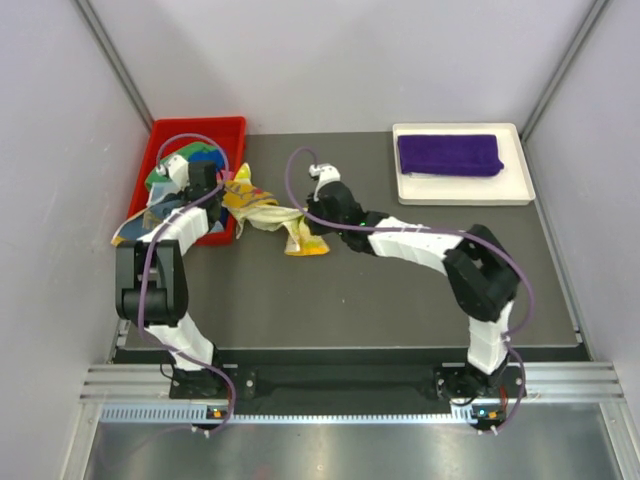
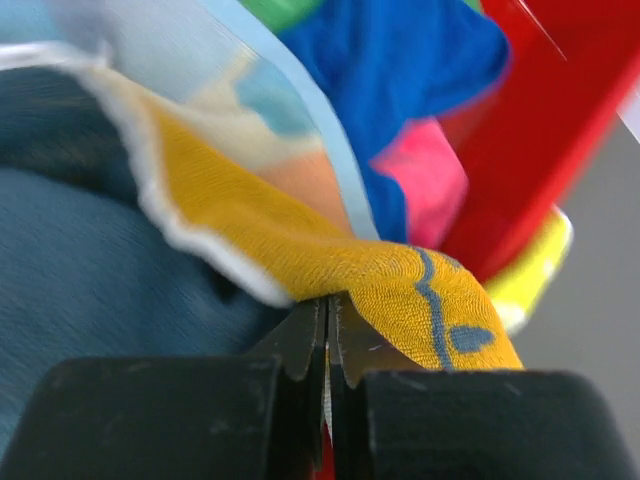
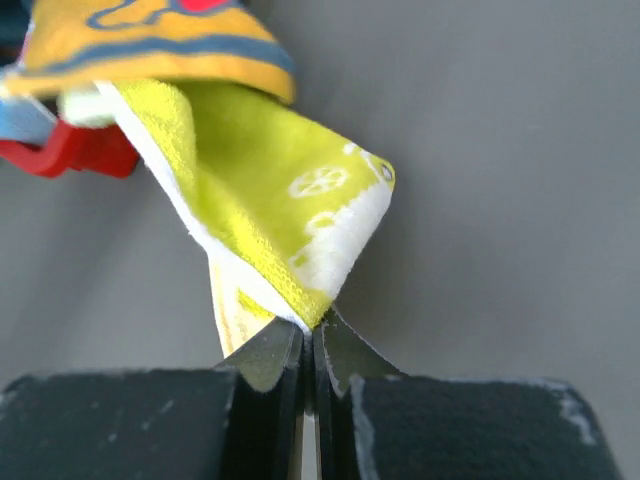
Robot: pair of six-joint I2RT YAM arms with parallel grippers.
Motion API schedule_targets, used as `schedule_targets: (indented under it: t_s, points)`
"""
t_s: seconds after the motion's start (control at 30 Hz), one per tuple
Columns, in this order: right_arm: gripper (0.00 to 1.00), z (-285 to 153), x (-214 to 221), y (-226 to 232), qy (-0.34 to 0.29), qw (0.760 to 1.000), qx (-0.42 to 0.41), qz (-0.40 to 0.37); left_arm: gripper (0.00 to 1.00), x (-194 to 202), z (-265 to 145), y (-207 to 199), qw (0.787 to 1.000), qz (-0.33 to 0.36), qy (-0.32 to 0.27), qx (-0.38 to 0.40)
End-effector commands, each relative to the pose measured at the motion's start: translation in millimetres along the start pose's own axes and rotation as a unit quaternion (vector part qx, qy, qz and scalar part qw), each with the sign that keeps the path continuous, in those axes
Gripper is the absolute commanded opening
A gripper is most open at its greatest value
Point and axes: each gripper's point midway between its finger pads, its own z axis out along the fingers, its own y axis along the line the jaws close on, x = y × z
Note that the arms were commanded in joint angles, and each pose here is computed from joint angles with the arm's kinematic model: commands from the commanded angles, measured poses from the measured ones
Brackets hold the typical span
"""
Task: Fold and stack the towels
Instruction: Move the towel to the center of the board, then flatten out the crumpled towel
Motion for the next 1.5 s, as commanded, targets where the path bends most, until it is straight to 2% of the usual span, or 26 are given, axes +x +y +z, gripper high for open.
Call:
schedule_targets:
  t_s: [0.0,0.03,0.1,0.2,0.27,0.33,0.37,0.4,0.43,0.47,0.57,0.67,0.8,0.83,0.9,1.07,1.17,1.2,1.23,1.27,1.3,1.37,1.47]
  points:
    - [0.00,-42,-60,-22,-0.082,0.996,0.013,0.018,0.00,-41,21,29,0.995,-0.051,-0.055,-0.063]
    - [0.00,-60,-75,-24,-0.100,0.995,0.011,0.021,0.00,-41,27,36,0.994,-0.062,-0.053,-0.072]
    - [0.00,-74,-74,-43,-0.099,0.994,0.031,0.019,0.00,-54,34,53,0.990,-0.079,-0.065,-0.095]
    - [0.00,-112,-92,-61,-0.129,0.990,0.047,0.025,0.00,-65,43,71,0.986,-0.085,-0.073,-0.121]
    - [0.00,-115,-86,-66,-0.110,0.993,0.044,0.025,0.05,-68,44,74,0.986,-0.097,-0.070,-0.112]
    - [0.00,-114,-82,-68,-0.100,0.994,0.049,0.020,0.22,-74,44,54,0.992,-0.091,-0.069,-0.054]
    - [0.00,-112,-76,-69,-0.093,0.994,0.049,0.021,0.28,-68,43,37,0.995,-0.086,-0.050,-0.015]
    - [0.00,-113,-74,-70,-0.094,0.994,0.051,0.028,0.31,-74,37,31,0.995,-0.084,-0.057,-0.006]
    - [0.00,-114,-66,-74,-0.090,0.994,0.057,0.031,0.40,-75,34,25,0.995,-0.082,-0.062,0.004]
    - [0.00,-118,-67,-76,-0.096,0.993,0.062,0.033,0.44,-75,31,14,0.995,-0.079,-0.056,0.032]
    - [0.00,-125,-68,-78,-0.084,0.994,0.066,0.028,0.50,-81,23,-2,0.994,-0.076,-0.052,0.059]
    - [0.00,-130,-61,-76,-0.070,0.995,0.065,0.029,0.54,-69,9,-25,0.992,-0.058,-0.044,0.108]
    - [0.00,-140,-53,-73,-0.053,0.996,0.066,0.039,0.59,-51,-24,-42,0.986,-0.037,-0.052,0.154]
    - [0.00,-142,-46,-75,-0.044,0.996,0.070,0.039,0.64,-46,-35,-52,0.984,-0.032,-0.053,0.170]
    - [0.00,-150,-37,-70,-0.038,0.996,0.066,0.043,0.66,-48,-52,-55,0.982,-0.027,-0.063,0.178]
    - [0.00,-172,20,-66,0.002,0.995,0.086,0.045,0.69,-21,-106,-85,0.975,-0.015,-0.047,0.218]
    - [0.00,-190,57,-67,0.026,0.993,0.100,0.058,0.65,19,-140,-98,0.970,0.002,-0.012,0.243]
    - [0.00,-200,58,-63,0.019,0.993,0.094,0.063,0.63,48,-153,-103,0.967,0.009,0.021,0.252]
    - [0.00,-205,72,-63,0.026,0.993,0.096,0.063,0.58,62,-159,-103,0.966,0.012,0.037,0.255]
    - [0.01,-215,76,-48,0.019,0.994,0.081,0.070,0.55,74,-164,-102,0.967,-0.004,0.049,0.249]
    - [0.01,-222,86,-43,0.028,0.994,0.079,0.068,0.54,101,-171,-98,0.966,0.007,0.075,0.248]
    - [0.01,-234,101,-18,0.035,0.995,0.060,0.067,0.49,131,-173,-87,0.967,0.016,0.112,0.228]
    - [0.04,-247,117,17,0.052,0.997,0.026,0.055,0.47,163,-175,-78,0.967,0.027,0.142,0.211]
